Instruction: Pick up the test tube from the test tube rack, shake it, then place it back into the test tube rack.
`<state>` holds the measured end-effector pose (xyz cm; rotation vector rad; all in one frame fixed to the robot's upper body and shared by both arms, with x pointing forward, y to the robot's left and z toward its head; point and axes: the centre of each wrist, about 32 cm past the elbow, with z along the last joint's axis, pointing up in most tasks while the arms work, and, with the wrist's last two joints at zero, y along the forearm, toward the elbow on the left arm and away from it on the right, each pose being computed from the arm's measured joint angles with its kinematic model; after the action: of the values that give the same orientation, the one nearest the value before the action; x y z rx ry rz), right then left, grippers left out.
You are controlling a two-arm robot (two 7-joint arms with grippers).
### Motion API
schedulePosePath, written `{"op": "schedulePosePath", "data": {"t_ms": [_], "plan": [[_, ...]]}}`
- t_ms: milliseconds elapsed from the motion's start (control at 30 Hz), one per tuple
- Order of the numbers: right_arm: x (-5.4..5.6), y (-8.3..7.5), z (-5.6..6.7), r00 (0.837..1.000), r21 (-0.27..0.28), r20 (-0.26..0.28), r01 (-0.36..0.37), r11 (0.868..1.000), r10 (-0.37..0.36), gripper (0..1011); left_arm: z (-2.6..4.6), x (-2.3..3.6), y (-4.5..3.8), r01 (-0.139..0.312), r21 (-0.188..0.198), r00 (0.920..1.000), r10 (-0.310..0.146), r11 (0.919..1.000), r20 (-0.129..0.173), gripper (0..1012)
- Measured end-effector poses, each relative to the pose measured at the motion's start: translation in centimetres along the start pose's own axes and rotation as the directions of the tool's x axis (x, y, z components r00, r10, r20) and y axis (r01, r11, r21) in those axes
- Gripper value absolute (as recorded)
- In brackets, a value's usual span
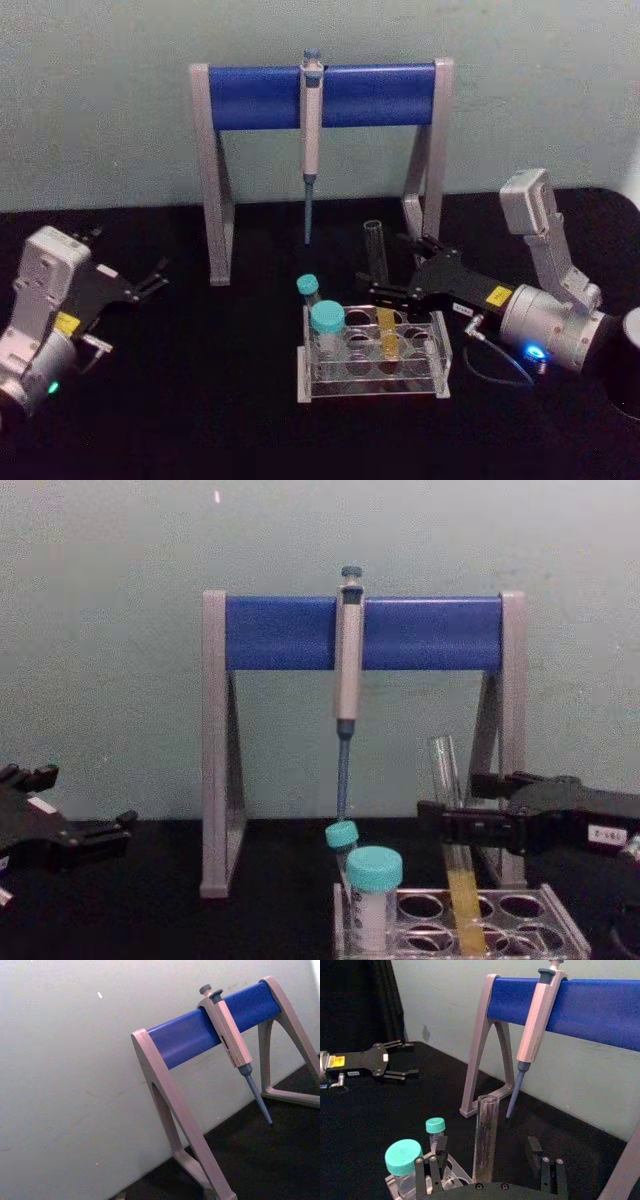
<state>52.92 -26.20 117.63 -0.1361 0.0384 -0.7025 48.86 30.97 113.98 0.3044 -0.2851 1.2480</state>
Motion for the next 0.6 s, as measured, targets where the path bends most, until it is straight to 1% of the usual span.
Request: {"op": "schedulePosePath", "data": {"t_ms": [600], "plan": [[-0.02, -0.04, -0.03, 1.0, -0.002, 0.006, -0.006, 1.0, 0.006, 1000, 0.0, 0.0, 0.0, 0.0, 0.0, 1.0, 0.0, 1.0, 0.0, 1001]]}}
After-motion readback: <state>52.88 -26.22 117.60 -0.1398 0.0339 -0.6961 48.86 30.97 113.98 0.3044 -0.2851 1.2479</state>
